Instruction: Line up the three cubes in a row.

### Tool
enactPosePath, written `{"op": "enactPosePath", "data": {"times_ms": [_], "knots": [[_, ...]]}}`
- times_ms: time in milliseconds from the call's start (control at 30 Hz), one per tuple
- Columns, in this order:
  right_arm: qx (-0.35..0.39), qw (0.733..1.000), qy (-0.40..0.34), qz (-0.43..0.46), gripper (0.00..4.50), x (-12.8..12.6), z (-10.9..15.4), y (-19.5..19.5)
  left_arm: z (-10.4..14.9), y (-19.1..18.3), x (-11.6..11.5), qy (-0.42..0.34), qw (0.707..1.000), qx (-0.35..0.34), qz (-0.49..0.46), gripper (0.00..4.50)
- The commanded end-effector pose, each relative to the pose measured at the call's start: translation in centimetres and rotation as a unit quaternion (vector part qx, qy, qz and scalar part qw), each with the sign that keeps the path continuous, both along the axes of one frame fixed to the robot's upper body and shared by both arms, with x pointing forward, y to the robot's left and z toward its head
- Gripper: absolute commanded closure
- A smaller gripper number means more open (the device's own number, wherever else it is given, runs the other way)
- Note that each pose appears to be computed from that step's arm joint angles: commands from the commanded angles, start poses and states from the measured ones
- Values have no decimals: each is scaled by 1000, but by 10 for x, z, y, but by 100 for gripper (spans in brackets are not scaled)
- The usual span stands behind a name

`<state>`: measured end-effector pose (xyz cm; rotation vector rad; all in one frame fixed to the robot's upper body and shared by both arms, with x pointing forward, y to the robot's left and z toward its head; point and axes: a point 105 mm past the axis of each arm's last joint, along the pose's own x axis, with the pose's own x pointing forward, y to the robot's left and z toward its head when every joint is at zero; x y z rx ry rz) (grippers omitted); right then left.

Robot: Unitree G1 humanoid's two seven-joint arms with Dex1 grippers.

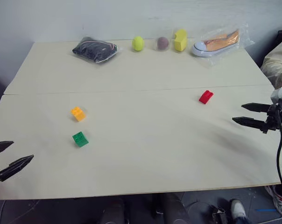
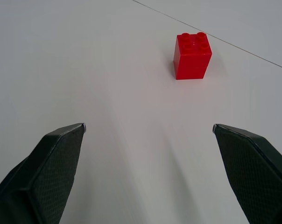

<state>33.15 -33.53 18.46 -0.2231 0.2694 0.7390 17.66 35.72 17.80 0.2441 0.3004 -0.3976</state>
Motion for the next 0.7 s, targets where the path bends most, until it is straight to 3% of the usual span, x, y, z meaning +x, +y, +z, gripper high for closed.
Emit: {"op": "enactPosePath", "data": {"times_ms": [33, 467, 600, 700], "knots": [[13, 1000, -24, -7, 0, -1, 10, -2, 1, 0, -2, -7, 1000, 8, 6, 2], [0, 999, -35, -20, 0, -1, 13, 1, -11, 2, 3, -3, 1000, 18, 21, 2], [-13, 999, -46, -13, 0, 5, 18, 8, -8, -2, 13, -15, 1000, 18, 11, 2], [-30, 998, -59, -9, 0, 18, 24, 19, 4, -28, 27, -27, 999, -3, -43, 2]]}}
